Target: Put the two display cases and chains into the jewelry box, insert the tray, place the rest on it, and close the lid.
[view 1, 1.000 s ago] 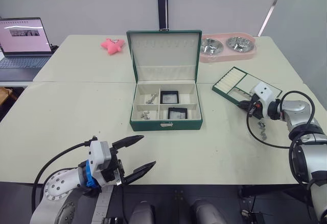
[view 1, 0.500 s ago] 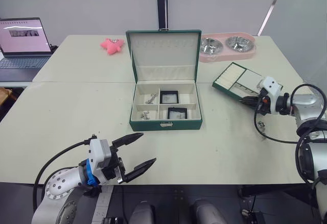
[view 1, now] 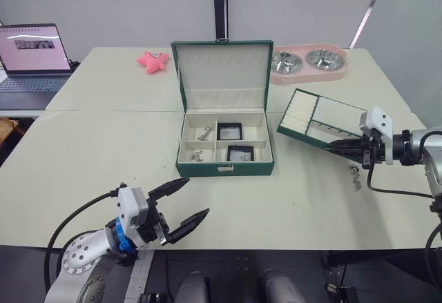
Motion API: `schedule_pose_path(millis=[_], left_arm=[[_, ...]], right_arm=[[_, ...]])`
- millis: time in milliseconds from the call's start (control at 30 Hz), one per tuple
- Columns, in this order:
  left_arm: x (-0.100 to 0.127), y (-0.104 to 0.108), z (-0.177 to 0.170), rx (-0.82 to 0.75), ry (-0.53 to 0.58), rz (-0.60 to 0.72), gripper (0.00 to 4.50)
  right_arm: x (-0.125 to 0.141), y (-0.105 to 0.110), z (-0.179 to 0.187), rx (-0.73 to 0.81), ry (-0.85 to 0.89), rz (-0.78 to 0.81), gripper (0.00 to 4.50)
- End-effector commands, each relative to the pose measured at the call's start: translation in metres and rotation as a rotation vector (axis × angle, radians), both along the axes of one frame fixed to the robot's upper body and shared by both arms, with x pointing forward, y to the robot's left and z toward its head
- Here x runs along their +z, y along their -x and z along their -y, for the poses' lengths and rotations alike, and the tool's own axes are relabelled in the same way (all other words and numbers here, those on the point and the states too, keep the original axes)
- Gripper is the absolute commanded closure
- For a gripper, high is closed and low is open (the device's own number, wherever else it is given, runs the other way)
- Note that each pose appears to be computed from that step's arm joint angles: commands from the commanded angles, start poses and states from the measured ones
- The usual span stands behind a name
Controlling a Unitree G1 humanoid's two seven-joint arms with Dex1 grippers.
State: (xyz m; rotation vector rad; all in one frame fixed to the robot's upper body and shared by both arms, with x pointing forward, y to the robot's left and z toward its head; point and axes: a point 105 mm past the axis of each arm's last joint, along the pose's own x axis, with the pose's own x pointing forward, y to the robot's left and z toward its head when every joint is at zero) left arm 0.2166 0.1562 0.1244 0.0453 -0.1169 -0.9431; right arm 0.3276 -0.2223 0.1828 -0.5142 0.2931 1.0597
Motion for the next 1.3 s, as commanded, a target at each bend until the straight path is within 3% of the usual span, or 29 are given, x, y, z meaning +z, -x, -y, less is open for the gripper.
schedule_pose_path(millis=[33,267,600,967,1300], left_arm=[[0.011,0.002,-0.006,0.054,0.003,0.05,0.0],[0.01,0.009,-0.013,0.148,0.012,0.053,0.0],[0.008,0.019,-0.02,0.259,0.029,0.056,0.0],[0.007,0.024,-0.026,0.355,0.066,0.055,0.0],[0.007,0.024,-0.034,0.403,0.093,0.05,0.0]], right_arm=[[0.03,0.016,-0.023,0.07,-0.017,0.07,4.47],[0.03,0.035,-0.059,0.181,0.001,0.053,4.47],[0.023,0.04,-0.098,0.318,0.033,0.042,4.47],[0.016,0.018,-0.157,0.389,0.0,0.075,4.47],[0.006,0.004,-0.178,0.392,0.057,0.094,4.47]])
